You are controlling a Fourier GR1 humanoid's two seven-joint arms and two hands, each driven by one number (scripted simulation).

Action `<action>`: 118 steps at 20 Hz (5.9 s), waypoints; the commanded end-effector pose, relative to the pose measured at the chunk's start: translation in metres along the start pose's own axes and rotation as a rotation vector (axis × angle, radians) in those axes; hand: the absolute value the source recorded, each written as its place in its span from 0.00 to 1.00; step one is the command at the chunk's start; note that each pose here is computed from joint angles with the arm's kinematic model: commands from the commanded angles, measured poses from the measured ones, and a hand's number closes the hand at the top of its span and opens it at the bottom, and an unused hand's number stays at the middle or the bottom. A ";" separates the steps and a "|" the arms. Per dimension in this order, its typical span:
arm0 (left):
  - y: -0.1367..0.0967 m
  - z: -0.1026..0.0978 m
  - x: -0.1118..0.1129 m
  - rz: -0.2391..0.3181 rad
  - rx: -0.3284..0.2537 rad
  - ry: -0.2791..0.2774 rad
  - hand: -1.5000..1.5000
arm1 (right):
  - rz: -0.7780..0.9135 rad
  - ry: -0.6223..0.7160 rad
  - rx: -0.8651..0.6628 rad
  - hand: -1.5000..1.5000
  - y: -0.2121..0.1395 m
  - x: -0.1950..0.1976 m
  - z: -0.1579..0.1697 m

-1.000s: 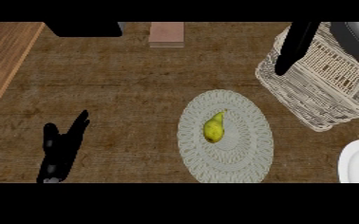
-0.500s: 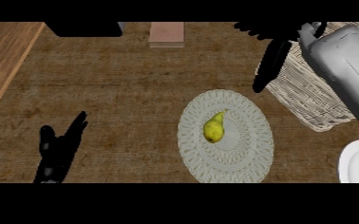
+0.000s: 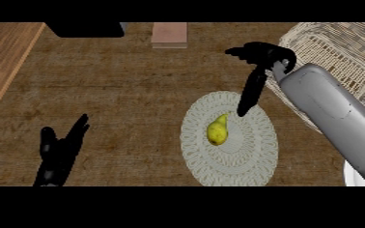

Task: Pick the pear from the placemat and place it in the basket

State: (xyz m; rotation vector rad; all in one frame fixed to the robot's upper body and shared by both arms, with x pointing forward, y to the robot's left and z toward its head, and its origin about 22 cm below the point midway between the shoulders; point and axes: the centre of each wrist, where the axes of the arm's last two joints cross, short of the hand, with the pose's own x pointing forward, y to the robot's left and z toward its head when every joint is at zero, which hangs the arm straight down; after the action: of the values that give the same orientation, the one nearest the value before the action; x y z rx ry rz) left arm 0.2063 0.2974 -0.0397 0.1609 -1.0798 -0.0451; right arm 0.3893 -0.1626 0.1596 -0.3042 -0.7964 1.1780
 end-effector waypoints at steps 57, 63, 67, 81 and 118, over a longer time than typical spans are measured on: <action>-0.025 0.007 -0.006 0.008 -0.014 0.066 0.50 | 0.208 0.008 0.015 1.00 0.154 -0.060 -0.094; -0.008 0.006 -0.035 0.021 0.001 0.081 0.50 | 0.311 -0.094 -0.002 1.00 0.166 -0.061 -0.072; 0.006 0.014 -0.022 0.035 0.049 0.089 0.50 | 0.606 -0.384 -0.029 1.00 0.175 -0.088 -0.033; 0.023 0.030 -0.030 0.059 0.107 0.087 0.50 | 0.055 -0.860 -0.322 1.00 0.176 -0.169 0.071; -0.016 -0.010 0.003 -0.007 -0.028 0.035 0.50 | -0.318 -0.647 -0.724 1.00 -0.117 -0.226 0.177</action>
State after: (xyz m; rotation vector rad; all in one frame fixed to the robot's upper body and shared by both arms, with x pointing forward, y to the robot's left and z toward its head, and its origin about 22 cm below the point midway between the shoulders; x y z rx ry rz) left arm 0.2118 0.2861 -0.0382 0.1507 -1.0933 -0.0695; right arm 0.2888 -0.4456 0.2734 -0.4165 -1.7929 0.6602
